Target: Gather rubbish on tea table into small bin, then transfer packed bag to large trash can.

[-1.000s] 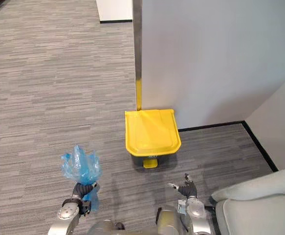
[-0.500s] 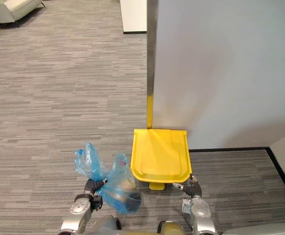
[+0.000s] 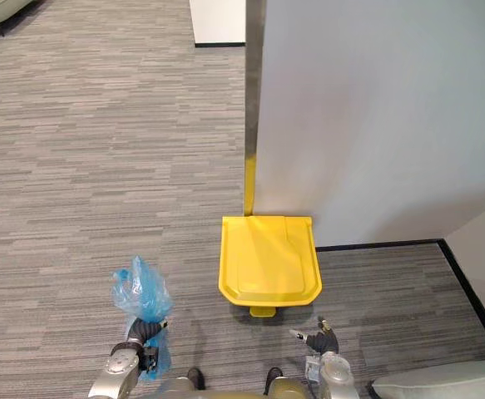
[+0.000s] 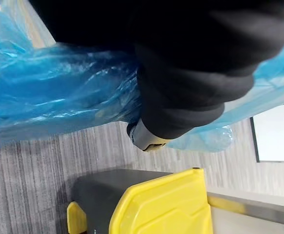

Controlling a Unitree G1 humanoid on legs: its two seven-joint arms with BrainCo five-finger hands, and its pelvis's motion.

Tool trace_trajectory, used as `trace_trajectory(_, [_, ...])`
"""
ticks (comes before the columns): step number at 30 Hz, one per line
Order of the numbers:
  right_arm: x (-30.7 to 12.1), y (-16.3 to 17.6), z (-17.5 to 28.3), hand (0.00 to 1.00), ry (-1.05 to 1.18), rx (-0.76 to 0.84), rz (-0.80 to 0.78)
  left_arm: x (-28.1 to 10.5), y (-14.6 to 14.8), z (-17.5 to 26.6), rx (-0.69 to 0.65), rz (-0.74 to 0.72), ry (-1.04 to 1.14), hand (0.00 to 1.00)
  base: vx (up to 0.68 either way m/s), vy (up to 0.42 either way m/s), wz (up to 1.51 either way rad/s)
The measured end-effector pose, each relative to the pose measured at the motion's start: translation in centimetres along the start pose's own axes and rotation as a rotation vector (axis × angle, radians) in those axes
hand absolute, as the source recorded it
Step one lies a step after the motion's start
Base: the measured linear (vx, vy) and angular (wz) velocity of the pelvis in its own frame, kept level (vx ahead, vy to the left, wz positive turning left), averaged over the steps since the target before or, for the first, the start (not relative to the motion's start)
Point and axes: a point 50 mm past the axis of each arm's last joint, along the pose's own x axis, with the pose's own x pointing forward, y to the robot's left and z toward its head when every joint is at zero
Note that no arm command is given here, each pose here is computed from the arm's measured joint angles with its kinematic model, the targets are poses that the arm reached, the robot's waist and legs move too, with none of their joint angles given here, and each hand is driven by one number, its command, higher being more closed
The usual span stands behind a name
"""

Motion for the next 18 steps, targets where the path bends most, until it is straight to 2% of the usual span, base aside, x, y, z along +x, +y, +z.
trace_trajectory(12, [0.9,-0.4,2.0,0.00,-0.048,-0.029,-0.008,-0.2,0.3,-0.7,-0.013,0.014,0.024,1.00,-0.02,0.016,-0.08])
trace_trajectory(18, [0.8,-1.1,4.4,0.00,-0.146,0.007,-0.050,0.3,0.7,1.7,-0.032,0.037,-0.067,1.00,0.01,0.053,0.04])
